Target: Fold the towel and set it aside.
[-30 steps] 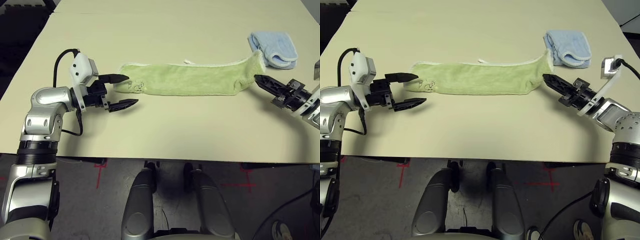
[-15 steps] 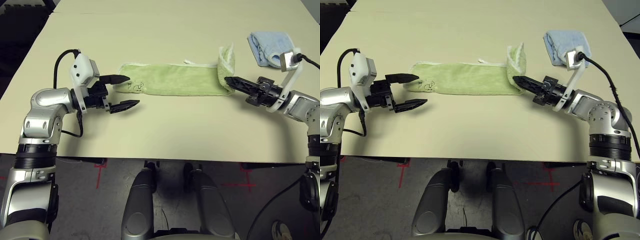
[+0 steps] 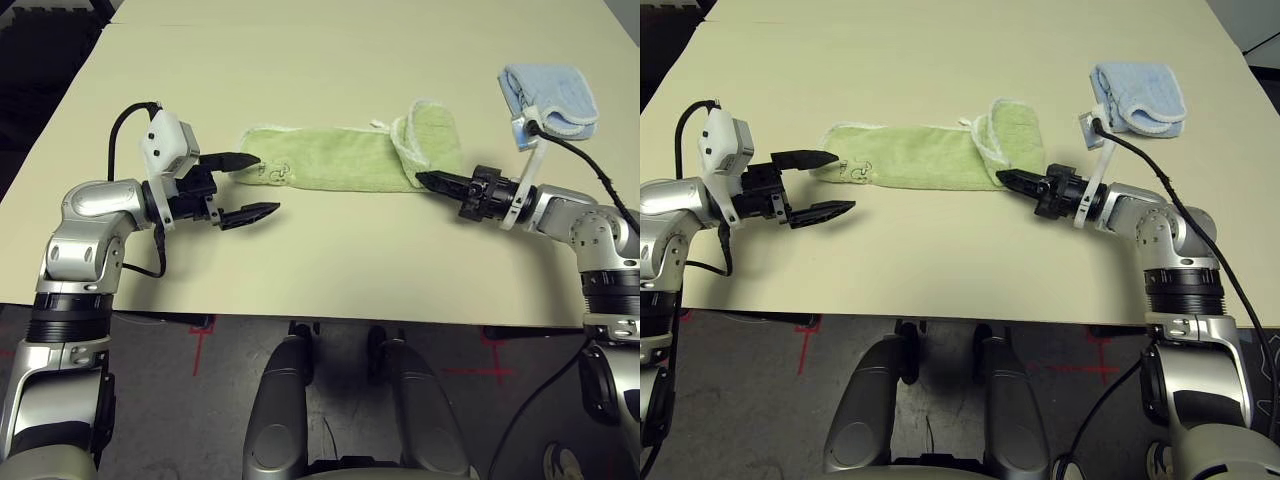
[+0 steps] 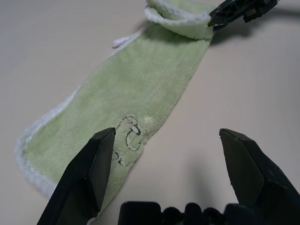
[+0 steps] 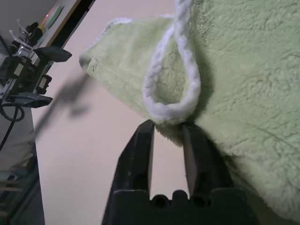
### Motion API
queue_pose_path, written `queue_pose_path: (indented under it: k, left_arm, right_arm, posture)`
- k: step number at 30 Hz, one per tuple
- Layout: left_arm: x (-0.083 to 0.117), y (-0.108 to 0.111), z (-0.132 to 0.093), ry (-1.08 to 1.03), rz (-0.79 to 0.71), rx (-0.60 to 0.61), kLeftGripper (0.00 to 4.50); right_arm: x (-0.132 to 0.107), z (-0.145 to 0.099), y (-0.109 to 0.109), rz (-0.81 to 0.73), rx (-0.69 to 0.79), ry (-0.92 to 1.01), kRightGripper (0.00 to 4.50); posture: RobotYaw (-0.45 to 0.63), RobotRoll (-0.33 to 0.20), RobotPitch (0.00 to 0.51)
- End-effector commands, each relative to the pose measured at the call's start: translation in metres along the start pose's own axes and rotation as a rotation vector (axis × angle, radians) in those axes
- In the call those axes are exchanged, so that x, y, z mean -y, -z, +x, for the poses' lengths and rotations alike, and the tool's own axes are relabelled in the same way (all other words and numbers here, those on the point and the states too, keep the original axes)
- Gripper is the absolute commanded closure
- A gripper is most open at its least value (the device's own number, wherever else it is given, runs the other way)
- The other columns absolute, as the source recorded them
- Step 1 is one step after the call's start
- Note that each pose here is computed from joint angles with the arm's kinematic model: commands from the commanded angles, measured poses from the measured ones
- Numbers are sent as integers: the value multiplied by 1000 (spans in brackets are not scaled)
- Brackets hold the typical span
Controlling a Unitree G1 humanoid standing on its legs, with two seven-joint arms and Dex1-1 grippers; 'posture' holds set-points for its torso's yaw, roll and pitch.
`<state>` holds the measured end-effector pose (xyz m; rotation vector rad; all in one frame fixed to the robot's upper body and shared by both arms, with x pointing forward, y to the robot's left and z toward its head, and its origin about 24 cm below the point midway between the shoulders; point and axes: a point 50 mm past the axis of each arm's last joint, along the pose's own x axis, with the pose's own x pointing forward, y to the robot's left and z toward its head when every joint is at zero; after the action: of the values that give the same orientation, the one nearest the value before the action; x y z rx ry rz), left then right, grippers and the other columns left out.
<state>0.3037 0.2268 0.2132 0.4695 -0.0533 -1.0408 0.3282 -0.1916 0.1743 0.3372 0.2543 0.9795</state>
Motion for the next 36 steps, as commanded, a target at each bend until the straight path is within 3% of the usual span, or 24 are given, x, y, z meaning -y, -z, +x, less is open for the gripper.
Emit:
queue_pose_path:
  k: [1, 6, 12, 18, 20, 24, 33, 36]
  left_arm:
    - [1, 2, -3, 2, -3, -13, 0]
    - [-1, 2, -2, 4, -3, -14, 0]
    - [-2, 4, -1, 7, -2, -16, 0]
    - [-4, 5, 0, -6, -4, -16, 0]
    - [-5, 7, 0, -37, -13, -19, 0]
    - [-7, 12, -5, -78, -62, -48, 0]
    - [-17, 14, -19, -186, -93, -77, 0]
    - [-18, 15, -21, -305, -191, -56, 0]
  right_arm:
    - [-13, -10, -3, -20, -33, -127, 1896]
    - [-22, -24, -20, -89, -13, -238, 41]
    - [-12, -44, -39, -171, -1, -189, 10]
    - [21, -53, -55, -442, 53, -16, 10]
    - [29, -53, -54, -582, 57, -4, 10]
    - [38, -48, -44, -701, 17, -55, 10]
    - [43, -48, -38, -757, 25, -149, 10]
    - [42, -50, -31, -811, 21, -172, 10]
  posture:
    - [58, 0, 264]
    - [45, 0, 257]
    - [38, 0, 253]
    - [44, 0, 250]
    - [49, 0, 250]
    - [51, 0, 254]
    - [78, 0, 263]
    - [90, 0, 265]
